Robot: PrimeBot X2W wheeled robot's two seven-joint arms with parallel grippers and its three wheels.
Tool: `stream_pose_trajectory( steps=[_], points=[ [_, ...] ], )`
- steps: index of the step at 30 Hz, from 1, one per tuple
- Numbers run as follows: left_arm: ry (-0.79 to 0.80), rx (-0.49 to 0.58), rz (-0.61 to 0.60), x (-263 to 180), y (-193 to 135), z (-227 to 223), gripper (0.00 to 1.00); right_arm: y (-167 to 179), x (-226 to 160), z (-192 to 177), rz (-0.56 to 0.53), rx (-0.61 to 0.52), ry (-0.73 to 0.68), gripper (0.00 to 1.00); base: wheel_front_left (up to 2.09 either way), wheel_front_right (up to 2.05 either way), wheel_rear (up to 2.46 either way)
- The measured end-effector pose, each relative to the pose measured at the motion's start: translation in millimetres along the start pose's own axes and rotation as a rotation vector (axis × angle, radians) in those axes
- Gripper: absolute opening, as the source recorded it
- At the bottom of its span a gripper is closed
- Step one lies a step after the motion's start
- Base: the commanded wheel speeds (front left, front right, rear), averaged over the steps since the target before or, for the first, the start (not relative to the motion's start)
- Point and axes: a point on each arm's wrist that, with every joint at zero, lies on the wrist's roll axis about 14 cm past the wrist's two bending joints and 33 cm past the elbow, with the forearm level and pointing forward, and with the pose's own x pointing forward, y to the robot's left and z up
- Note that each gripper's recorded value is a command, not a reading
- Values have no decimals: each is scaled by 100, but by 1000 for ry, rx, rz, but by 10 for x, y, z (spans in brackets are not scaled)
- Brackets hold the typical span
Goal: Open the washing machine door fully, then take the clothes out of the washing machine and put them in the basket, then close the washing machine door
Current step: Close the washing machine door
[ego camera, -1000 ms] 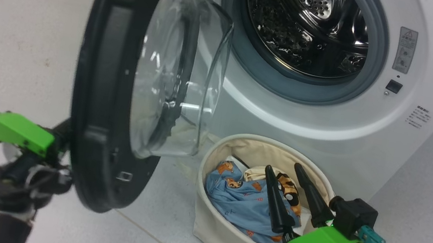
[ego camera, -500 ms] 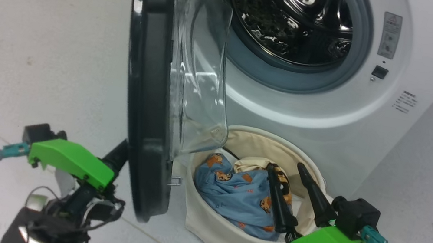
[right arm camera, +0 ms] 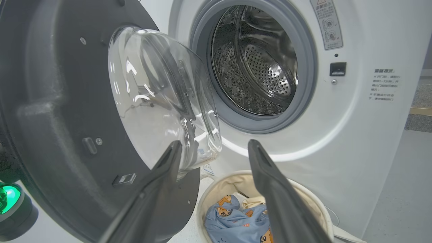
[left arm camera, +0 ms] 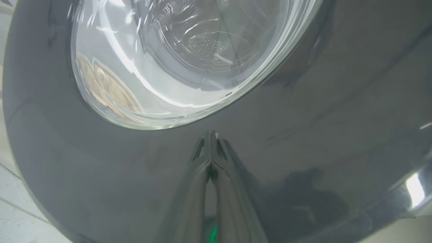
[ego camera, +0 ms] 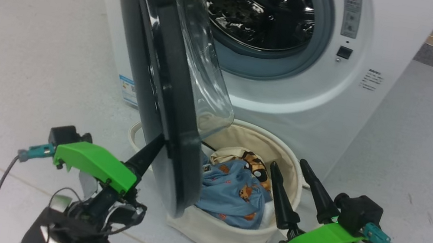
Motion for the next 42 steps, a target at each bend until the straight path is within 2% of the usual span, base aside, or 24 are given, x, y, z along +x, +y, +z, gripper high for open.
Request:
stream_pose_trajectory(
  steps=[11, 23, 24, 25, 36, 41, 42],
  points=[
    [104, -5, -54, 187, -190, -400, 0, -137, -115, 106, -51, -18, -24, 100, 0, 0, 0],
    [89, -8, -54, 190, -195, -384, 0, -139, -123, 134, -52, -23, -31, 100, 0, 0, 0],
    [82, -9, -52, 186, -190, -370, 47, -133, -119, 136, -50, -23, -31, 100, 0, 0, 0],
    [72, -10, -51, 181, -184, -348, 100, -127, -115, 138, -48, -23, -32, 100, 0, 0, 0],
    [54, 16, -33, 115, -113, -257, 100, -110, -79, 146, -39, -21, -35, 100, 0, 0, 0],
    [12, 106, -13, 20, 2, -107, 100, -124, -66, 148, -41, -19, -37, 100, 0, 0, 0],
    [-17, 174, -11, -34, 36, -18, 100, -128, -61, 144, -41, -23, -36, 100, 0, 0, 0]
  ],
)
